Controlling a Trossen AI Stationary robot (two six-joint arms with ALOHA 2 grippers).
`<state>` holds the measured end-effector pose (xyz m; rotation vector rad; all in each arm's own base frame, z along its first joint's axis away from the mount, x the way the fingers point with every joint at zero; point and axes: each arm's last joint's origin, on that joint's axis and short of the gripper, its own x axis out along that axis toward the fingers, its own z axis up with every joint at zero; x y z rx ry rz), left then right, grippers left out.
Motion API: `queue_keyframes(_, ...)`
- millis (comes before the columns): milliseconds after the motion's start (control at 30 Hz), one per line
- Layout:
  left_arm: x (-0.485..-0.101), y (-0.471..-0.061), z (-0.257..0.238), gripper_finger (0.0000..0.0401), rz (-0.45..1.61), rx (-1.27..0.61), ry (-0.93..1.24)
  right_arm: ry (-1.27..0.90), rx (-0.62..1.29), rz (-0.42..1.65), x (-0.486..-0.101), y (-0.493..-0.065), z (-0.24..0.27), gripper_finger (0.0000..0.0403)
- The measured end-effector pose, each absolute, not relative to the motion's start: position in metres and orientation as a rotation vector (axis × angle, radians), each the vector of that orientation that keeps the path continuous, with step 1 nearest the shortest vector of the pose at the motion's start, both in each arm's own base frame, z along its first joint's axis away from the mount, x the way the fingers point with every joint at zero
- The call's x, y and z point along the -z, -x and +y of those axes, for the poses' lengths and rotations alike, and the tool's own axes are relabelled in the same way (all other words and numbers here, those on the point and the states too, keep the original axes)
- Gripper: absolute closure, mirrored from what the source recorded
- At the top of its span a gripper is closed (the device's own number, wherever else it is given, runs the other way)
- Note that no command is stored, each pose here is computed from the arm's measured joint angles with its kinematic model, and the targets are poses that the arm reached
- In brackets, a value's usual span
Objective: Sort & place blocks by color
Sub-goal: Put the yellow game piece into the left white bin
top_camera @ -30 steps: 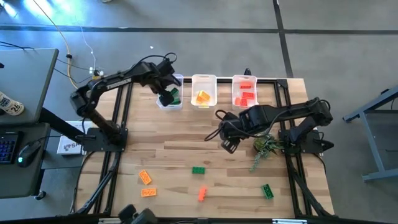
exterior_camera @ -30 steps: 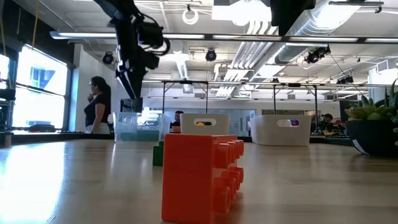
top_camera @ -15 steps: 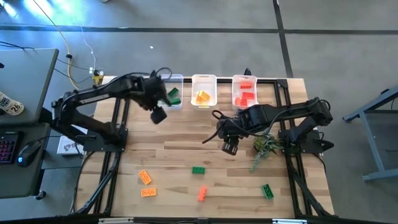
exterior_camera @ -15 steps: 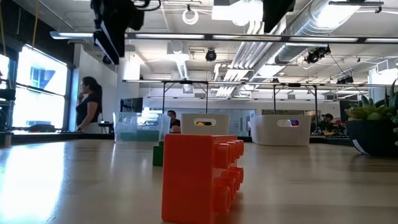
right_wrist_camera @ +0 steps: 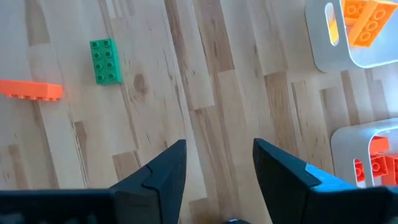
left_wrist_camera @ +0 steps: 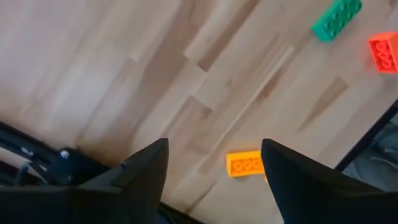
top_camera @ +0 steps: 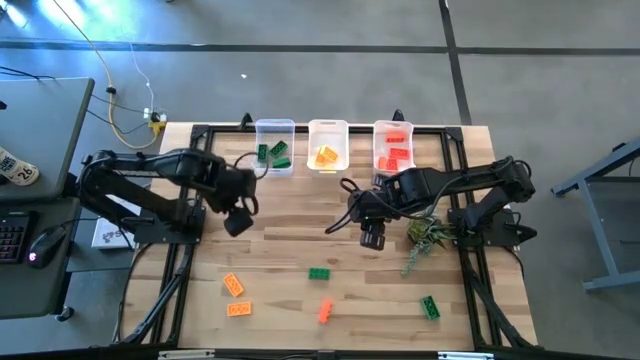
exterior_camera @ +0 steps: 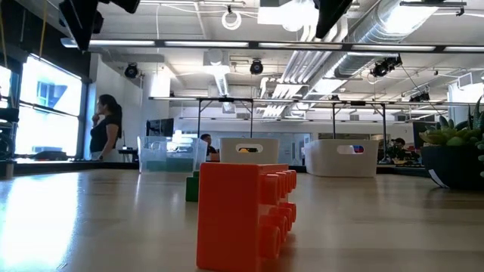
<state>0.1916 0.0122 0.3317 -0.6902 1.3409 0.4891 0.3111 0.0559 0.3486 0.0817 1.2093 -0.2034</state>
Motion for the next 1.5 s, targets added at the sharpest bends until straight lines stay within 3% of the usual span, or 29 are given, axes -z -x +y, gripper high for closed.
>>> queue_keyframes(367, -0.332, -0.19, -0.035, 0.0143, 1.368, -0.429, 0.692, -0.08, 0.2, 1.204, -0.349, -0.312, 0.056, 0.0231)
queue_keyframes(767, -0.318, -0.198, -0.117, 0.0142, 1.258, -0.282, 0.433, -0.075, 0.193, 1.196, -0.349, -0.312, 0.057, 0.0231)
queue_keyframes(1000, -0.291, -0.202, -0.16, 0.0142, 1.297, -0.251, 0.273, -0.069, 0.184, 1.178, -0.35, -0.314, 0.057, 0.0231)
queue_keyframes(1500, -0.221, -0.229, -0.218, 0.0147, 1.368, -0.22, 0.163, -0.073, 0.18, 1.163, -0.35, -0.316, 0.057, 0.0231)
